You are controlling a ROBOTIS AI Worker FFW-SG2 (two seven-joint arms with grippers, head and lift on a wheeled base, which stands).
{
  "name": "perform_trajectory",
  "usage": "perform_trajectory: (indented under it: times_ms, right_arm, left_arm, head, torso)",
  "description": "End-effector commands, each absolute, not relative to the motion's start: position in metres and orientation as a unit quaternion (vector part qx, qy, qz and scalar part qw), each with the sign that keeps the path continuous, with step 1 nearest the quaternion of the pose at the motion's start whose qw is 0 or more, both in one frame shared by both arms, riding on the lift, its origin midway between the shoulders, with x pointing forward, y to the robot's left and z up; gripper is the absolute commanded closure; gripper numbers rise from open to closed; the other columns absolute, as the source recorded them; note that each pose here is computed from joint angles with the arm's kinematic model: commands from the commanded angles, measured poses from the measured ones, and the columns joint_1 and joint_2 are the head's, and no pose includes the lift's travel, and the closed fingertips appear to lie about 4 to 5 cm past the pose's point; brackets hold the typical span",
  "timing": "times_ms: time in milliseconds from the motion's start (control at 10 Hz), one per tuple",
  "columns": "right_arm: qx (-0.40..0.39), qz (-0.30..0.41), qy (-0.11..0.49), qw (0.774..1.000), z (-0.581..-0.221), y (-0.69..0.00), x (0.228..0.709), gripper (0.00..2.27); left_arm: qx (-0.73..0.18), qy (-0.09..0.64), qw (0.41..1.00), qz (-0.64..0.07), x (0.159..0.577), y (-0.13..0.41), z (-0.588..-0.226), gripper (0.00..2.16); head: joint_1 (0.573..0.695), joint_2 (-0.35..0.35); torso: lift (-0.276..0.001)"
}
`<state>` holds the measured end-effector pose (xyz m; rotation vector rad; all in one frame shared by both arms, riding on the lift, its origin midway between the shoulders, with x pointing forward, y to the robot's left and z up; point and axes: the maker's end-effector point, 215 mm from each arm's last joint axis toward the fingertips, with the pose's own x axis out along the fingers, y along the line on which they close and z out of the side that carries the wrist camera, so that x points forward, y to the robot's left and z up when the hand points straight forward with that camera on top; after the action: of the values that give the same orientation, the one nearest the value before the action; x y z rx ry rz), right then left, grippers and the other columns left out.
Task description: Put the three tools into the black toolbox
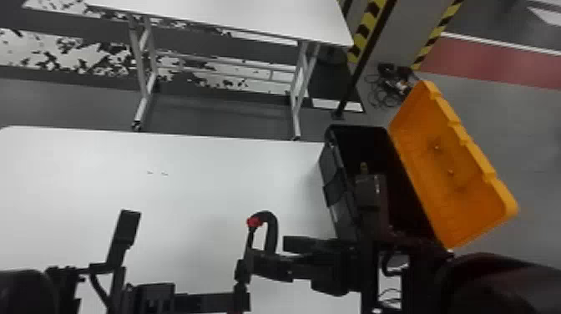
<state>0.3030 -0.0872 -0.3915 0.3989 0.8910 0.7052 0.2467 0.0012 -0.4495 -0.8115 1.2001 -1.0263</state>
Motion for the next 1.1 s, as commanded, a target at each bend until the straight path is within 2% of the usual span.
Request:
perform_trajectory:
  times_ms: [0, 300, 400, 500, 600, 1000]
  right_arm:
    - [0.181, 0.335, 0.428, 0.819, -0.401, -0.078, 0.302, 0.07]
    - [0.173, 0.340, 0.434, 0.816, -0.411, -0.066, 0.304, 0.08]
    - [0.170, 0.341, 0.426, 0.821, -0.411, -0.062, 0.309, 0.19]
    - [0.170, 0.348, 0.410, 0.826, -0.405, -0.058, 0.315, 1.47]
    - [0.165, 0.348, 0.405, 0.830, -0.405, -0.058, 0.319, 2.24]
    - [0.160, 0.354, 0.382, 0.838, -0.396, -0.057, 0.324, 2.24]
  left_arm:
    - [-0.355, 0.525, 0.629, -0.450, 0.245, 0.001, -0.449, 2.14]
    - [-0.357, 0.523, 0.627, -0.454, 0.245, 0.001, -0.446, 2.14]
    - [-0.357, 0.522, 0.626, -0.456, 0.244, -0.001, -0.445, 2.14]
    - [-0.358, 0.523, 0.625, -0.456, 0.244, -0.001, -0.445, 2.14]
    - [-0.358, 0.524, 0.624, -0.456, 0.243, -0.001, -0.446, 2.14]
    - [-0.355, 0.527, 0.628, -0.450, 0.244, 0.002, -0.450, 2.14]
  head:
    - [0.695, -0.198]
    - [0.695, -0.160]
    - [0.695, -0.150]
    - [0.695, -0.146]
    - [0.695, -0.135]
    - [0.695, -0.118]
  torso:
    - [-0.051]
    - [-0.051]
    - [-0.051]
    - [-0.051]
    - [-0.051]
    - [-0.051]
